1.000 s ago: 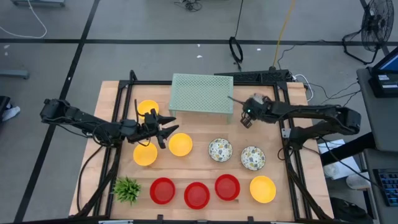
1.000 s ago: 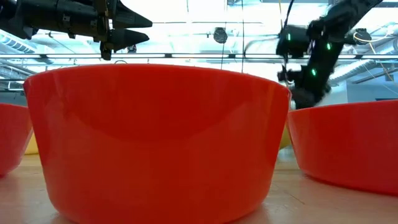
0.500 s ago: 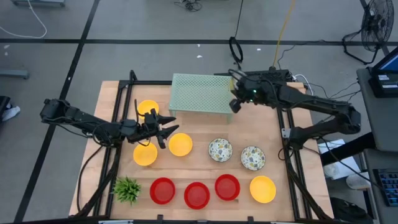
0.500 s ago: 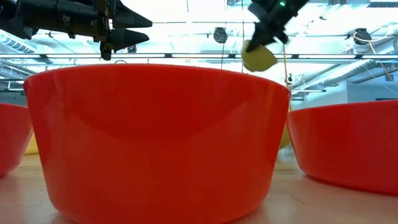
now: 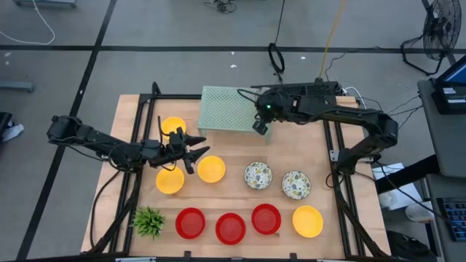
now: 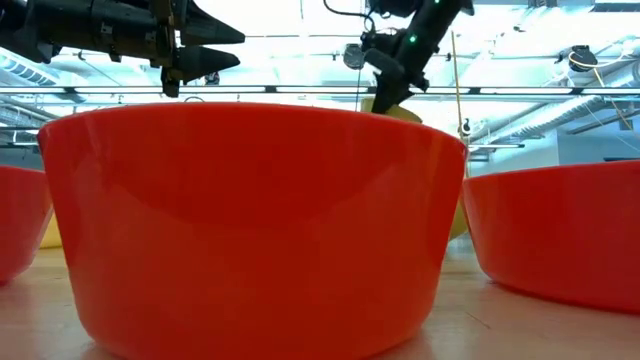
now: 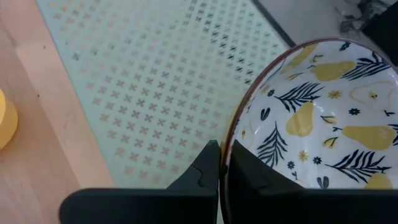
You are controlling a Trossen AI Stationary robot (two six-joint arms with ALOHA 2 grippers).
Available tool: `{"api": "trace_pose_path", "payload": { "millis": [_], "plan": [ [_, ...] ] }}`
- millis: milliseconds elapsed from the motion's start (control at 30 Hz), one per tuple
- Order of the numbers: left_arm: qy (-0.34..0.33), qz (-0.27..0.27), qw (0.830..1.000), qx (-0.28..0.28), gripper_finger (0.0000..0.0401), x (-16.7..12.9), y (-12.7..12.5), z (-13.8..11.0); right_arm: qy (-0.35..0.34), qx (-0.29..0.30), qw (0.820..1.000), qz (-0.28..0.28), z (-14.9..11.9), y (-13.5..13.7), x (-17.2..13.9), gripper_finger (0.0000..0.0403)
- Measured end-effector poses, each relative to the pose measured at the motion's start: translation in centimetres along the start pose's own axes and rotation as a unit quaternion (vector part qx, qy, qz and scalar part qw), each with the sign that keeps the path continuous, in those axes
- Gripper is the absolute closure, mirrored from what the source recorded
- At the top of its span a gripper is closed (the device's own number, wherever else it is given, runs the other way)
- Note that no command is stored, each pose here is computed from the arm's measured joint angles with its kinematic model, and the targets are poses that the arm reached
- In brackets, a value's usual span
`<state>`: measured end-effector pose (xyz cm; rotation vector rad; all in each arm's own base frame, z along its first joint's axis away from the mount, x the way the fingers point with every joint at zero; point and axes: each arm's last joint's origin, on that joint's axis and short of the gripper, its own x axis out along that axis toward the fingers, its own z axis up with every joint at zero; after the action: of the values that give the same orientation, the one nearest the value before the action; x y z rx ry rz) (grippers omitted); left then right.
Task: Pick & Place Mini bowls
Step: Put the white patterned bowl on the shelf
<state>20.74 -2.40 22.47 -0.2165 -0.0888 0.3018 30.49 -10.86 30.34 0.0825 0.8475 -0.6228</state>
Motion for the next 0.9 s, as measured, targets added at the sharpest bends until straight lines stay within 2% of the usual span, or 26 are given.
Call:
{"api": "trace_pose_path", "payload": {
  "millis": [200, 500, 733, 900],
  "plan": [
    [0.001, 0.000, 1.000, 0.001, 0.0201, 0.00, 0.00, -0.03, 0.007, -0.013, 1.000, -0.001, -0.04, 0.33, 1.01, 0.0399],
    [0.007, -0.001, 1.000, 0.003, 0.0201, 0.00, 0.02, -0.14, 0.009, -0.014, 1.000, 0.000, -0.05, 0.33, 0.96, 0.0399],
    [0.013, -0.030, 0.999, 0.002, 0.0201, 0.00, -0.15, -0.18, 0.027, -0.009, 1.000, -0.001, -0.42, 0.34, 0.92, 0.0399],
    [0.013, -0.032, 0.999, 0.002, 0.0201, -0.01, -0.16, -0.18, 0.028, -0.003, 1.000, -0.002, -0.44, 0.35, 0.95, 0.0399]
  ]
}}
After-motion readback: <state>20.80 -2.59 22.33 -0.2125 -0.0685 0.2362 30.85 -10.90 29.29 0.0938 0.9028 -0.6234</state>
